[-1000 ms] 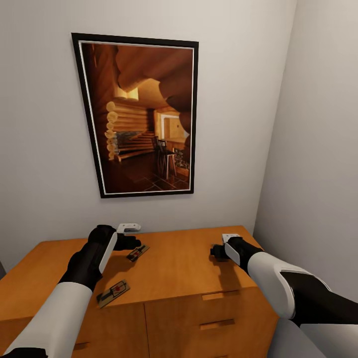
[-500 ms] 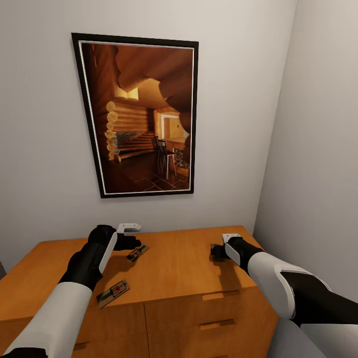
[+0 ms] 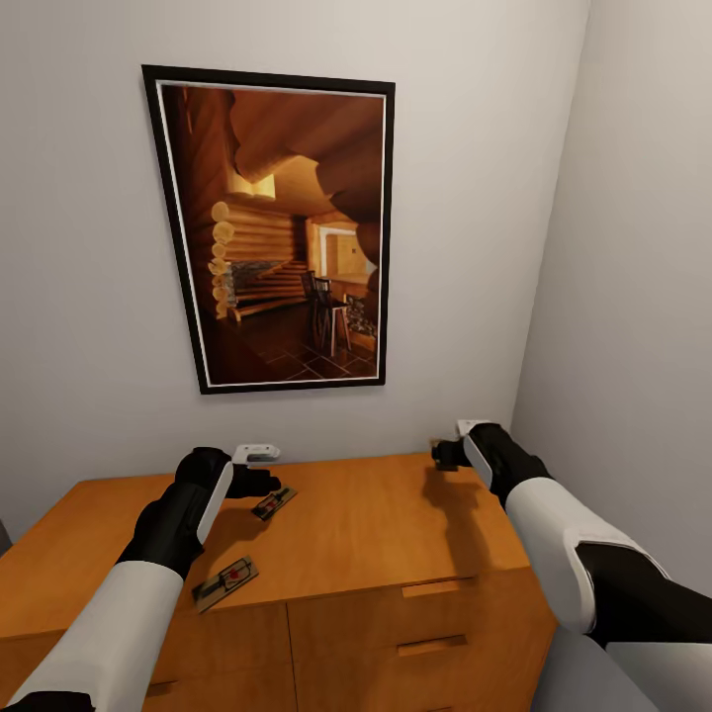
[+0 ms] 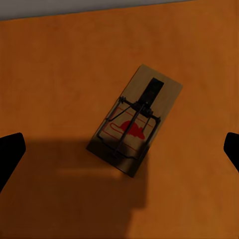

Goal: Take the four mousetraps from the cabinet in the bathroom and place them on the bathroom floor. Make sure all four end up on the same floor surface, and ensure that at least two of them are either under or directly next to the same bathroom sink.

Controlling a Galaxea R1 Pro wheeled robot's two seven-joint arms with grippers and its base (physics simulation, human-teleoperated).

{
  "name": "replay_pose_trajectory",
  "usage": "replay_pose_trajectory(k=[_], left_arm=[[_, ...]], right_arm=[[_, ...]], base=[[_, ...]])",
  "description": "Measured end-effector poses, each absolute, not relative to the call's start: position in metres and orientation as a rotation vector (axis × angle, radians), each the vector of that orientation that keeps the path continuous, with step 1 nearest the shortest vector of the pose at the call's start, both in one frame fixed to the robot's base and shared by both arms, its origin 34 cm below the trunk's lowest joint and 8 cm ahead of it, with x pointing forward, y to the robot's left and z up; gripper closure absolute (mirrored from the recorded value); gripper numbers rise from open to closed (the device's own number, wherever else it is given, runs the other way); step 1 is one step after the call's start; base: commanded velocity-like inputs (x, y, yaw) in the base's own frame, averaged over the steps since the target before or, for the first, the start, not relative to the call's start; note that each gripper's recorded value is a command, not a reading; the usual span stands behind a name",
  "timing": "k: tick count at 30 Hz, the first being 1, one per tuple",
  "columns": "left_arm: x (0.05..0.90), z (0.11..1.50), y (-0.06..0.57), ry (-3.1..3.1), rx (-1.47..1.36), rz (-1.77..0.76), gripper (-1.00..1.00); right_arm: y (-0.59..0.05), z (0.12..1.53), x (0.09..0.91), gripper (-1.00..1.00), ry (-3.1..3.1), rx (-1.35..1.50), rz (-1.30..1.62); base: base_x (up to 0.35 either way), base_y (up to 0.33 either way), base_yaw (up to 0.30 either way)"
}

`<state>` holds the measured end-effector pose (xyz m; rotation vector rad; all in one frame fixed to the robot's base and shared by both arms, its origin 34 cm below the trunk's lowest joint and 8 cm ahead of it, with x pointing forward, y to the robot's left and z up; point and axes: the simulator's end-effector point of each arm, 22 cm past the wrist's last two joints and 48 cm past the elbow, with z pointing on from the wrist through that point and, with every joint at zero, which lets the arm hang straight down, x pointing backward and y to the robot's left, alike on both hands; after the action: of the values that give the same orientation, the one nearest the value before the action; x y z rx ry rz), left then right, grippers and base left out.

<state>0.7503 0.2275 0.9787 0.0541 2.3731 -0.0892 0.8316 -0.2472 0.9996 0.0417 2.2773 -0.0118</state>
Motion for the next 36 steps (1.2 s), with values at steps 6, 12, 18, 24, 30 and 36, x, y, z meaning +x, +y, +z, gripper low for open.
replay_pose_trajectory(k=[6, 12, 18, 24, 30, 36], left_arm=[[0.7503, 0.9787, 0.2275, 2.373, 0.054, -0.089, -1.00], [0.7504, 0.9789, 0.2274, 2.373, 0.054, -0.089, -1.00], [0.7505, 0.9790, 0.2274, 2.373, 0.054, -0.089, -1.00], [0.7504, 0.9788, 0.2277, 2.373, 0.054, -0.088, -1.00], [0.7505, 0.9789, 0.2285, 2.373, 0.053, -0.087, -1.00], [0.7505, 0.9789, 0.2290, 2.373, 0.051, -0.087, -1.00]], right_arm=[[-0.2490, 1.0021, 0.8323, 1.00, 2.273, 0.043, -0.012], [-0.2494, 1.0029, 0.8328, 1.00, 2.270, 0.043, -0.012], [-0.2496, 1.0036, 0.8335, 1.00, 2.265, 0.043, -0.013], [-0.2490, 1.0027, 0.8332, 1.00, 2.267, 0.043, -0.007], [-0.2453, 1.0011, 0.8326, 1.00, 2.271, 0.033, 0.011], [-0.2426, 1.0002, 0.8325, 1.00, 2.272, 0.025, 0.023]], base=[[0.000, 0.000, 0.000], [0.000, 0.000, 0.000], [0.000, 0.000, 0.000], [0.000, 0.000, 0.000], [0.000, 0.000, 0.000], [0.000, 0.000, 0.000]])
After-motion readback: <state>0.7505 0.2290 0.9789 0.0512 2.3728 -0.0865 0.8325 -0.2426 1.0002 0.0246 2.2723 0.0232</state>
